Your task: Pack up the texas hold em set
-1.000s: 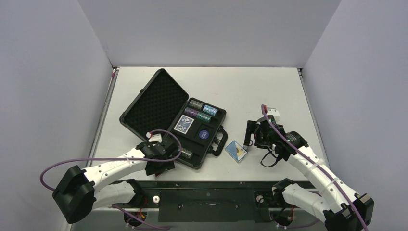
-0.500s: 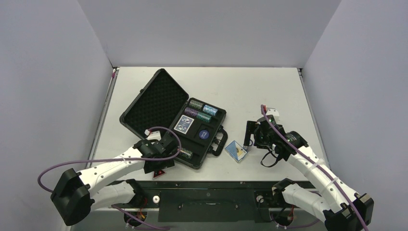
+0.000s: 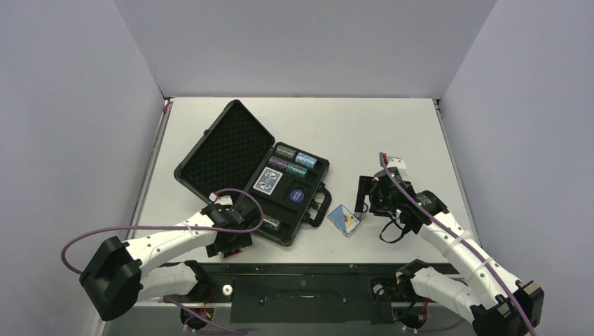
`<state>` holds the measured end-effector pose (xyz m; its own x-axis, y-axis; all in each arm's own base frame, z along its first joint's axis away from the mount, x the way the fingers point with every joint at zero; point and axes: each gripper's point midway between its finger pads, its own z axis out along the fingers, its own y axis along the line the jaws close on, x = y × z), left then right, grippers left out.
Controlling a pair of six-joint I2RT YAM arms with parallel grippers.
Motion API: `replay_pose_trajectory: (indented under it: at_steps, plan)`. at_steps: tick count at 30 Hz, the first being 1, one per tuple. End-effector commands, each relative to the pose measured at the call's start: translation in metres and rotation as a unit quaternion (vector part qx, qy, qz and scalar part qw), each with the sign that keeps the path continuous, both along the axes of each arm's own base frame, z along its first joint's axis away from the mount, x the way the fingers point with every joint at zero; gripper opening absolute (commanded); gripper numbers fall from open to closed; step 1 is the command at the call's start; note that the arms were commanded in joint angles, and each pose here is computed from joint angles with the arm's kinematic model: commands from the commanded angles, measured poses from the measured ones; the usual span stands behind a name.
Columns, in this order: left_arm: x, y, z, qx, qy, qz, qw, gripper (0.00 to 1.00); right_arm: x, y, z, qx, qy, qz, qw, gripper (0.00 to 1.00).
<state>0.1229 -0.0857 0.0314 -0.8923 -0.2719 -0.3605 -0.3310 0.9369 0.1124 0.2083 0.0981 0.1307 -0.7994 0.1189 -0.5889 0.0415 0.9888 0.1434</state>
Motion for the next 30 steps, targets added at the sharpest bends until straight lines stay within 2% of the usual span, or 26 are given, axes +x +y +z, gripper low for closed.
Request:
replay_pose_trajectory:
  at_steps: [1,7,14,23,30]
  plan:
    - [0.003,0.005,-0.006,0.014,-0.015,0.026,0.999,0.78,0.004,-0.002,0.007,0.000,-0.010,-0.003,1.000,0.96]
    - [0.002,0.000,-0.018,-0.013,-0.023,0.026,0.999,0.80,0.004,-0.002,0.007,-0.002,-0.010,-0.003,1.000,0.96]
    - [0.004,-0.007,-0.018,-0.040,-0.034,0.025,0.998,0.78,0.004,-0.002,0.007,-0.001,-0.010,-0.003,1.000,0.96]
    - [-0.004,-0.012,-0.019,-0.065,-0.021,0.041,0.997,0.75,0.004,-0.003,0.008,-0.001,-0.011,-0.007,1.000,0.96]
    - [-0.015,-0.022,-0.026,-0.112,-0.007,0.070,0.991,0.73,0.004,-0.002,0.007,0.003,-0.012,-0.012,1.000,0.96]
